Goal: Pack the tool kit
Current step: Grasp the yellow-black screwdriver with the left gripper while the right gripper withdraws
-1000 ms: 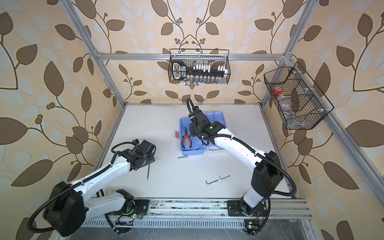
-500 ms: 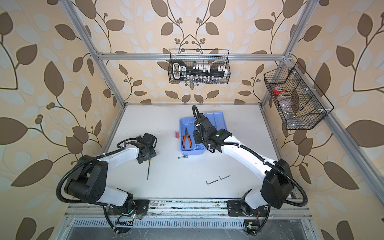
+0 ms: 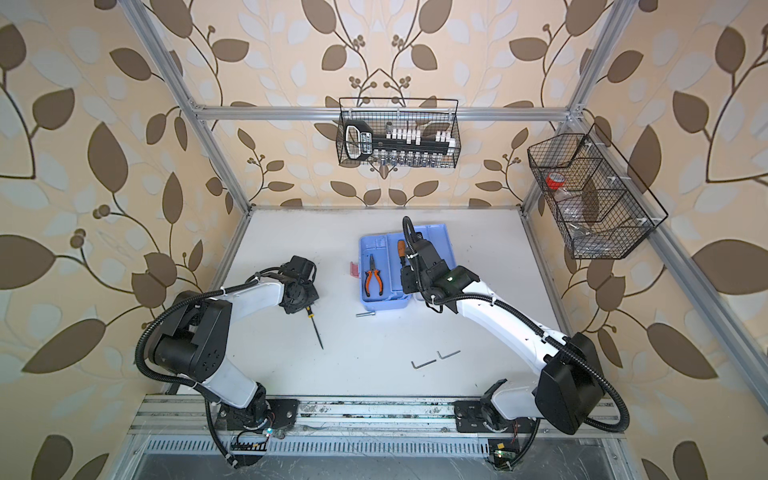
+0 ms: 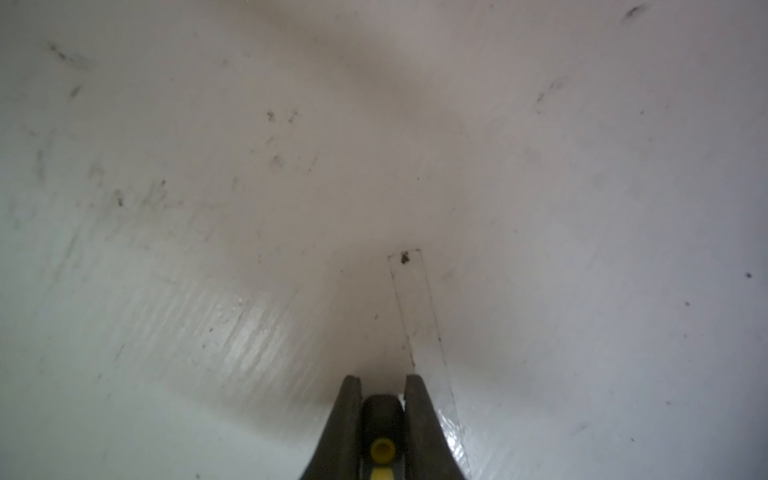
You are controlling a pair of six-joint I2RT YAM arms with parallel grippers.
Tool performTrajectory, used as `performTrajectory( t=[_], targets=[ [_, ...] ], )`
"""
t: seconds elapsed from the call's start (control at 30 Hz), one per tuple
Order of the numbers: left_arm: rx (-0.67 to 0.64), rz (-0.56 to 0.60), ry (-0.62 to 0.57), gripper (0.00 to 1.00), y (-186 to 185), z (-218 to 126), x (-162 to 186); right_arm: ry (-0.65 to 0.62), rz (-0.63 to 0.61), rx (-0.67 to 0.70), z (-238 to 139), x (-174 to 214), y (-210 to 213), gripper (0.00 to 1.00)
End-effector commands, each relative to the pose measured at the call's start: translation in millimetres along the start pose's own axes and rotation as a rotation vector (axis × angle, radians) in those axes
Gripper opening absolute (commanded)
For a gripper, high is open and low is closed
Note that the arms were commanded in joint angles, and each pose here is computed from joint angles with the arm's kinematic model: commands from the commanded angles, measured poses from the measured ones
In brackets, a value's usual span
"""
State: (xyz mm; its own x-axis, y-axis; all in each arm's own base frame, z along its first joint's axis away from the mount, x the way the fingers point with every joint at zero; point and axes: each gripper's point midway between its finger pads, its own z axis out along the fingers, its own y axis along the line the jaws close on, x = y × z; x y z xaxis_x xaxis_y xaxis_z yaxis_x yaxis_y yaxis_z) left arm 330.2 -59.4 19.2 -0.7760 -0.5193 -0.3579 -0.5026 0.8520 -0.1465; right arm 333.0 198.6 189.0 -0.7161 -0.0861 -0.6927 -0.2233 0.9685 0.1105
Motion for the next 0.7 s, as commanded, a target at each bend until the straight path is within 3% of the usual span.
performTrajectory(
  t=[0.0, 0.2, 0.37, 0.67],
  targets=[
    [-0.014, 0.007, 0.095, 0.04, 8.6, 4.1, 24.7, -0.002, 0.022, -0.043, 0.1, 0.1, 7.3, 0.39],
    [0.013, -0.001, 0.088, 0.0, 5.6, -5.6, 22.6, 0.003, 0.005, -0.089, 1.5, 3.7, 27.1, 0.4],
    [0.088, -0.026, 0.079, 0.0, -7.3, -27.6, 17.9, -0.016, -0.154, -0.227, -2.7, 11.2, 85.6, 0.44],
    [0.268, -0.056, 0.049, 0.0, -28.6, -85.8, 16.7, 0.091, -0.225, -0.527, 14.8, 53.3, 165.8, 0.47]
  ],
)
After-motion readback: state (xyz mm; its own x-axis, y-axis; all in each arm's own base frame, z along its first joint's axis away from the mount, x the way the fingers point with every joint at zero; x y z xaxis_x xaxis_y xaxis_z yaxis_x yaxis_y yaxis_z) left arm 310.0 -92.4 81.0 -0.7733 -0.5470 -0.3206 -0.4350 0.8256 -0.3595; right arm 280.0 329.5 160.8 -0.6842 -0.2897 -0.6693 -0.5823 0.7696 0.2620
